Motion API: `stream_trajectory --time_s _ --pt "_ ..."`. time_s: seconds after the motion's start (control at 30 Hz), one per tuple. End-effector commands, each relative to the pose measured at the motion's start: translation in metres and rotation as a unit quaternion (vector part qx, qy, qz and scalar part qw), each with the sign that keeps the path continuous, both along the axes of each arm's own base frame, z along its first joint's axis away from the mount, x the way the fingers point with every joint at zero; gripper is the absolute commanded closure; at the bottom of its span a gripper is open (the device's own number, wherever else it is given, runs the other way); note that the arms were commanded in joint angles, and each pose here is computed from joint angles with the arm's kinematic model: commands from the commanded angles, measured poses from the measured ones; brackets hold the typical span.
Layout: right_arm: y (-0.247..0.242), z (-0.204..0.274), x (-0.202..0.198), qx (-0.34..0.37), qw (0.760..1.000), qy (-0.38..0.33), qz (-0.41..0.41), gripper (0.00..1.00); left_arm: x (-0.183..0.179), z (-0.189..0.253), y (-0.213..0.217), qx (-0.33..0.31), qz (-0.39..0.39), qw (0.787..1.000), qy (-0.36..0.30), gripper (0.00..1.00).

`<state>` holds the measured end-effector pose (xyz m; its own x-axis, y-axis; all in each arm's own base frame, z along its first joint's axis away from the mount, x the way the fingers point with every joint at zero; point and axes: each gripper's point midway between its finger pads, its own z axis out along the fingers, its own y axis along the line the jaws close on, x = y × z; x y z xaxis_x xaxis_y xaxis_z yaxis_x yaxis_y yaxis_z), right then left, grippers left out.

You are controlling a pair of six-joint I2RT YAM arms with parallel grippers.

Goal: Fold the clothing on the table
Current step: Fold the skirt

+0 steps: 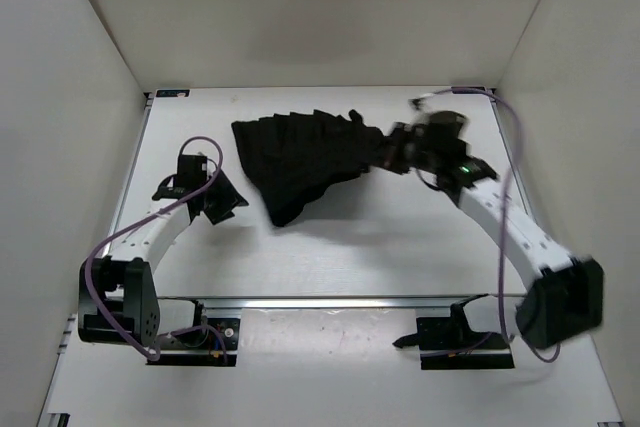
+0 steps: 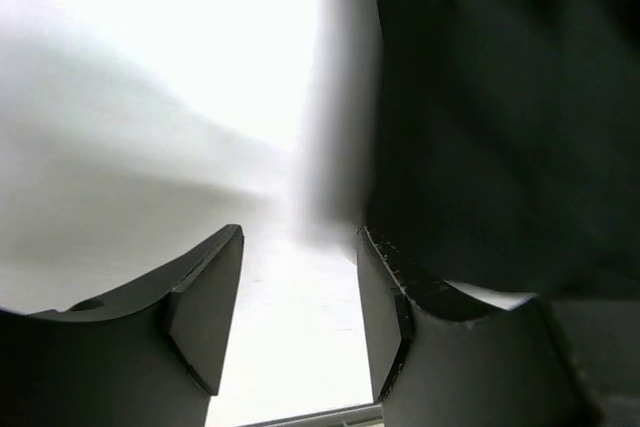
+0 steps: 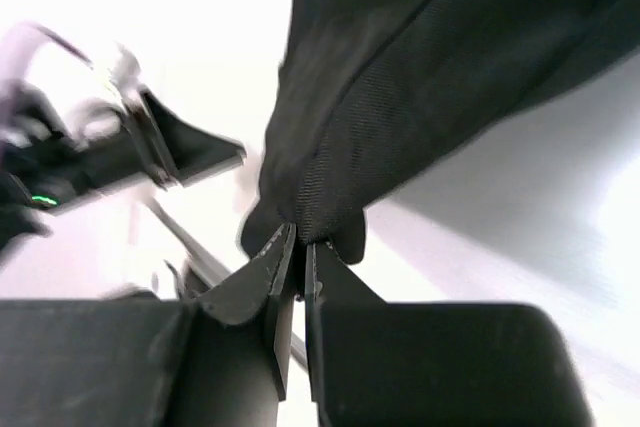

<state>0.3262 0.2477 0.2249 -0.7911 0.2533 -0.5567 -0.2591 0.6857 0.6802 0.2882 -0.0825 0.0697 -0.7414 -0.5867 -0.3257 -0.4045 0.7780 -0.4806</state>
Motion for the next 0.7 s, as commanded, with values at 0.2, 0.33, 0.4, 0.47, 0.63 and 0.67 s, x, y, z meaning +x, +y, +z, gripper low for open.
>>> stream_trajectory --time_s 0.2,0.33,0.4,0.47,0.63,0.67 --pt "-0.126 -0.14 -0.107 0.017 0.973 0.199 -0.111 0.43 -0.004 0.025 -0.024 -0.01 -0.057 0.998 -0.028 0.4" --pt "-0.153 -0.149 -0.1 -0.05 0.969 0.191 -0.147 0.42 -0.01 0.014 -0.045 -0.011 -0.087 0.996 -0.014 0.39" --pt "-0.157 -0.15 -0.097 -0.073 0.969 0.184 -0.15 0.42 -0.013 0.011 -0.072 -0.006 -0.12 0.993 -0.012 0.39" --pt "-0.158 -0.155 -0.098 -0.081 0.967 0.19 -0.152 0.42 -0.012 0.01 -0.091 0.001 -0.131 0.991 -0.013 0.38" --pt "-0.17 -0.164 -0.091 -0.155 0.957 0.178 -0.169 0.46 -0.013 -0.008 -0.133 -0.001 -0.154 0.988 0.006 0.36" --pt "-0.173 -0.165 -0.09 -0.163 0.955 0.178 -0.172 0.46 -0.014 -0.01 -0.137 0.009 -0.155 0.988 0.005 0.36"
